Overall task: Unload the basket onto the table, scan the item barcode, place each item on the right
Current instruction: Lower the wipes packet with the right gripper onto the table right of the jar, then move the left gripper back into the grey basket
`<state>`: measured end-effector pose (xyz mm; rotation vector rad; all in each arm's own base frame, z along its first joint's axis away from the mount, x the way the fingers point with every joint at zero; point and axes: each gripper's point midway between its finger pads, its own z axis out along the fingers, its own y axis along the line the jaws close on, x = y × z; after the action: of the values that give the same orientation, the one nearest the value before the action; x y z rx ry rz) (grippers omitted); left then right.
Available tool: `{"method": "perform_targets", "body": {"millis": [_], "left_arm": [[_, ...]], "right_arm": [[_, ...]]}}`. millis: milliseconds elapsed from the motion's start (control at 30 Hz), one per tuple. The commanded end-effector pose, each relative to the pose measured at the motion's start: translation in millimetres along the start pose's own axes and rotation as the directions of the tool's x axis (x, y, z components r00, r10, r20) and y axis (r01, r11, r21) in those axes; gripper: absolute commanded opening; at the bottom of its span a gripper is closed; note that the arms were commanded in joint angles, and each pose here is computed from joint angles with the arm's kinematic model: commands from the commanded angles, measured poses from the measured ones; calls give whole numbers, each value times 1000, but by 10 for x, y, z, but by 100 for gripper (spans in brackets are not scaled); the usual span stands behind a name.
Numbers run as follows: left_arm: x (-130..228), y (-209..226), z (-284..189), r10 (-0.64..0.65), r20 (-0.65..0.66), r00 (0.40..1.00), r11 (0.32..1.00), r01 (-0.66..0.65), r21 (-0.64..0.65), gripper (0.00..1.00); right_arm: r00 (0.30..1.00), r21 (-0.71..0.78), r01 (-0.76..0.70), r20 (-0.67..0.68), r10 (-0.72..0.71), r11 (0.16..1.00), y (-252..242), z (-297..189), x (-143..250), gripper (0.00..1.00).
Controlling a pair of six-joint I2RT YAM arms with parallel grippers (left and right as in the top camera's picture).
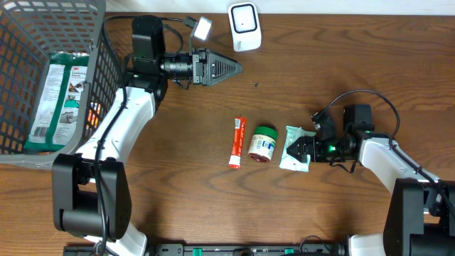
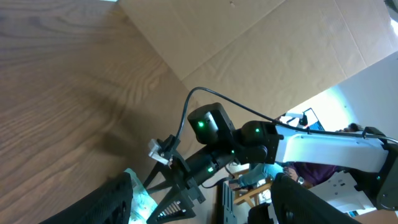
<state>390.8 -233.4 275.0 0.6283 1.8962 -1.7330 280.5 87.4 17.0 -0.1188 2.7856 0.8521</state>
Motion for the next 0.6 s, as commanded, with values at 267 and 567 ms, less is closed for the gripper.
{"method": "perform_targets", "body": {"millis": [267, 567], "left_arm": [[-3, 3, 7, 22, 1, 1000, 1000, -22, -4, 72], [52, 42, 8, 18, -4, 1000, 1000, -18, -8, 58]], "right_arm": [[990, 143, -138, -7, 140, 980, -211, -338, -241, 79], [991, 163, -128, -28, 134, 978, -281, -184, -53, 2]]}}
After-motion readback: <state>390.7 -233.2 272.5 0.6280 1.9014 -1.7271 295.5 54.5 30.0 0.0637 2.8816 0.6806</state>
